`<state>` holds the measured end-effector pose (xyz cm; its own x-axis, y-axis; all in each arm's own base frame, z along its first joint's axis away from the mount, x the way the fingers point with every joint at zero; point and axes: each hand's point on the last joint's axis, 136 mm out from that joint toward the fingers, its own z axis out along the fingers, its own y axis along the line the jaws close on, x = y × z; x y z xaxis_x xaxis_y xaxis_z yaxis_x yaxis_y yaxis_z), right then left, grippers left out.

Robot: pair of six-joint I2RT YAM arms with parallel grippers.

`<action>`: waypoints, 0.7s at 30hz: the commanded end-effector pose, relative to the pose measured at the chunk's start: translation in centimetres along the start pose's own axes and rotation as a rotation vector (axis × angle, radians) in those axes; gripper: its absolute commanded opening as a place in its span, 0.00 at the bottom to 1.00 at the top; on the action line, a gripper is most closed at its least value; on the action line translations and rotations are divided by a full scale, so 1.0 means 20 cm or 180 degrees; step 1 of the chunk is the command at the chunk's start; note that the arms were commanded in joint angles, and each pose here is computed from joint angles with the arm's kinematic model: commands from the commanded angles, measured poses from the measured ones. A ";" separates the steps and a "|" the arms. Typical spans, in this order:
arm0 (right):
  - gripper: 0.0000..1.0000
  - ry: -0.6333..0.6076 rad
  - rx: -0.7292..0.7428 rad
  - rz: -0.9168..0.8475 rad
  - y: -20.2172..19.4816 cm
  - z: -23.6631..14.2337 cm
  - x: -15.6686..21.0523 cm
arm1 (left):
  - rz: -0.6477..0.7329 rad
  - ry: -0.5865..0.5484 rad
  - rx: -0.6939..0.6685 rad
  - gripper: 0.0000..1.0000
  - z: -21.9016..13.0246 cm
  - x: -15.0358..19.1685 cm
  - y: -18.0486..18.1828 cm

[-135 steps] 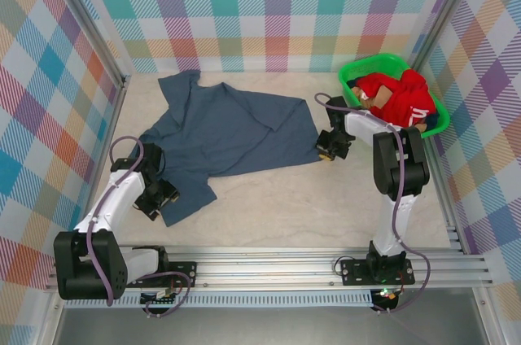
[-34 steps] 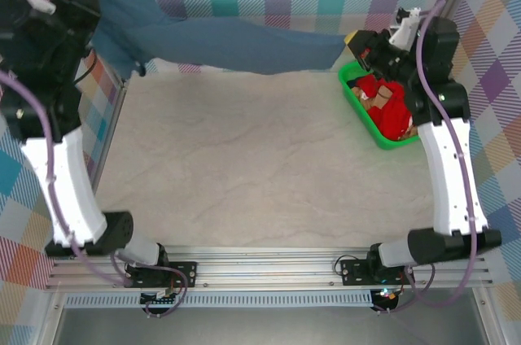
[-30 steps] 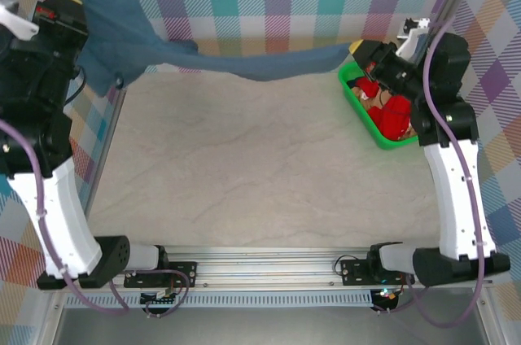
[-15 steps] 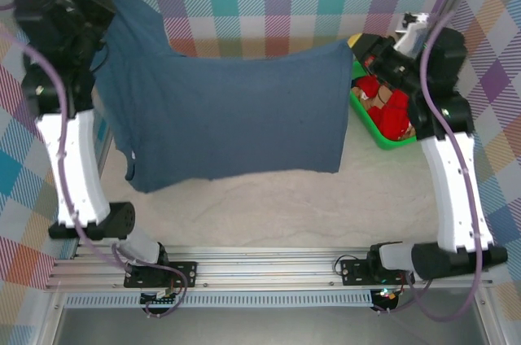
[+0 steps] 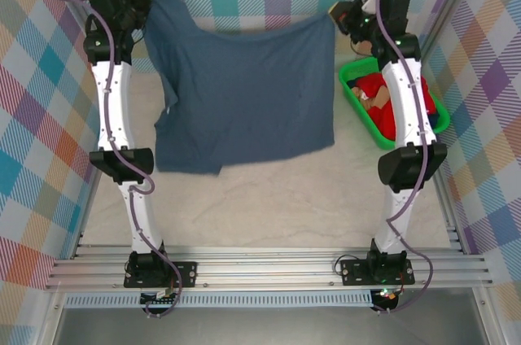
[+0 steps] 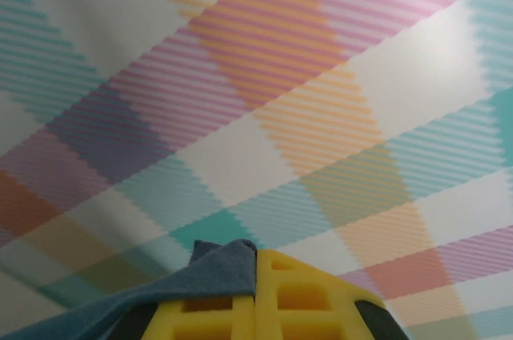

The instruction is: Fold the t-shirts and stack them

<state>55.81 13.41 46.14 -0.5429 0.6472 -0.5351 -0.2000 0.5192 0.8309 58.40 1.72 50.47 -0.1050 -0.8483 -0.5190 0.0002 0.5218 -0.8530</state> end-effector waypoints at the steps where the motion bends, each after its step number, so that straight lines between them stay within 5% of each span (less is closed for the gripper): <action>1: 0.00 -0.0420 -0.0370 -0.0198 0.30 -0.26 -0.23 | 0.0037 -0.0715 0.1097 0.00 -0.55 -0.38 -0.64; 7: 0.00 -0.0420 -0.0416 -0.0167 0.34 -0.39 -0.25 | 0.0194 -0.0634 0.1217 0.00 -0.88 -0.37 -0.81; 12: 0.00 -0.0121 -0.0119 -0.0035 0.12 -0.38 -0.06 | 0.0314 0.0059 0.0521 0.00 -0.96 -0.05 -0.59; 16: 0.00 0.0264 0.0261 0.0271 -0.29 -0.33 0.27 | -0.0081 0.0835 -0.0229 0.00 -0.97 0.51 -0.03; 21: 0.00 0.0844 0.1066 0.0658 -0.92 -0.37 0.85 | -0.0293 0.1509 -0.1255 0.00 -1.24 1.20 0.72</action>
<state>46.13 10.35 27.75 -0.7080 0.6457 -0.2859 0.1429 0.5275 0.8374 33.51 -7.92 36.67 -0.4524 -0.8017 -0.3906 -0.1871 0.5136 -0.8374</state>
